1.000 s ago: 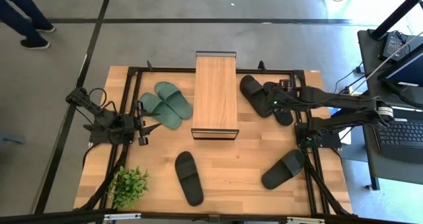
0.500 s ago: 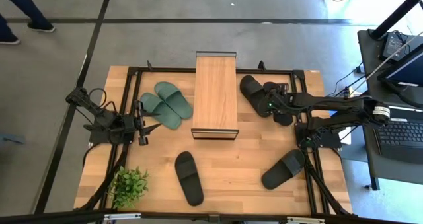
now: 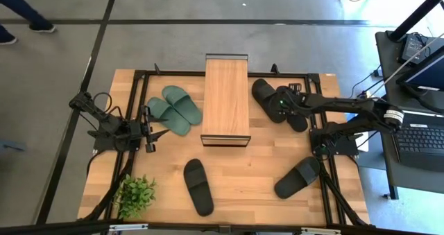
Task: Pick and place slides into the shelf
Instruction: Put the black slide on the shelf
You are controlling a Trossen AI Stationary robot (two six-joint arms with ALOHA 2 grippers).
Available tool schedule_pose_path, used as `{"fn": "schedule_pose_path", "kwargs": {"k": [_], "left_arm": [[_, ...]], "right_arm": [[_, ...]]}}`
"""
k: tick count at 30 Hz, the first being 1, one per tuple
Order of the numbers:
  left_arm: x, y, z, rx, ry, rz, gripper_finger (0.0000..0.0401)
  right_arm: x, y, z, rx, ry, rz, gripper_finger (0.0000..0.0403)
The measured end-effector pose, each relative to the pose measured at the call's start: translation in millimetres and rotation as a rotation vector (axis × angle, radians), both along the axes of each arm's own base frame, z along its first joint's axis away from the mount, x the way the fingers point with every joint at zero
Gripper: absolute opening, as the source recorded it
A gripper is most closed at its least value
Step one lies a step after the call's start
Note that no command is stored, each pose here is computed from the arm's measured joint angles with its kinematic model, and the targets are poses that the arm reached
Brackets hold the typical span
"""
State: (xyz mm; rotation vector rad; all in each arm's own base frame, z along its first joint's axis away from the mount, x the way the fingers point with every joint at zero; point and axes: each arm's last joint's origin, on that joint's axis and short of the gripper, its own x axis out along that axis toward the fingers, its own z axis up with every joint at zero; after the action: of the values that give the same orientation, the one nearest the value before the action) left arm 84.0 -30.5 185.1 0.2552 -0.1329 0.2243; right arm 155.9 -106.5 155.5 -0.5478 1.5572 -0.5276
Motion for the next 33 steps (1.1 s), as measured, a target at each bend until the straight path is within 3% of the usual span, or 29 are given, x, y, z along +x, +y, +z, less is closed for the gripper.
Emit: {"fn": "schedule_pose_path", "kwargs": {"k": [6, 17, 33], "left_arm": [[0, 0, -1, 0.003, 0.005, 0.0, 0.0168], [0, 0, -2, 0.014, 0.021, 0.0, 0.0168], [0, 0, -2, 0.013, 0.021, 0.0, 0.0168]], "right_arm": [[0, -4, -5, 0.01, 0.023, -0.017, 0.015], [2, -5, -2, -0.002, 0.015, -0.022, 0.0018], [-2, -6, 8, -0.057, 0.085, -0.121, 0.0017]]}}
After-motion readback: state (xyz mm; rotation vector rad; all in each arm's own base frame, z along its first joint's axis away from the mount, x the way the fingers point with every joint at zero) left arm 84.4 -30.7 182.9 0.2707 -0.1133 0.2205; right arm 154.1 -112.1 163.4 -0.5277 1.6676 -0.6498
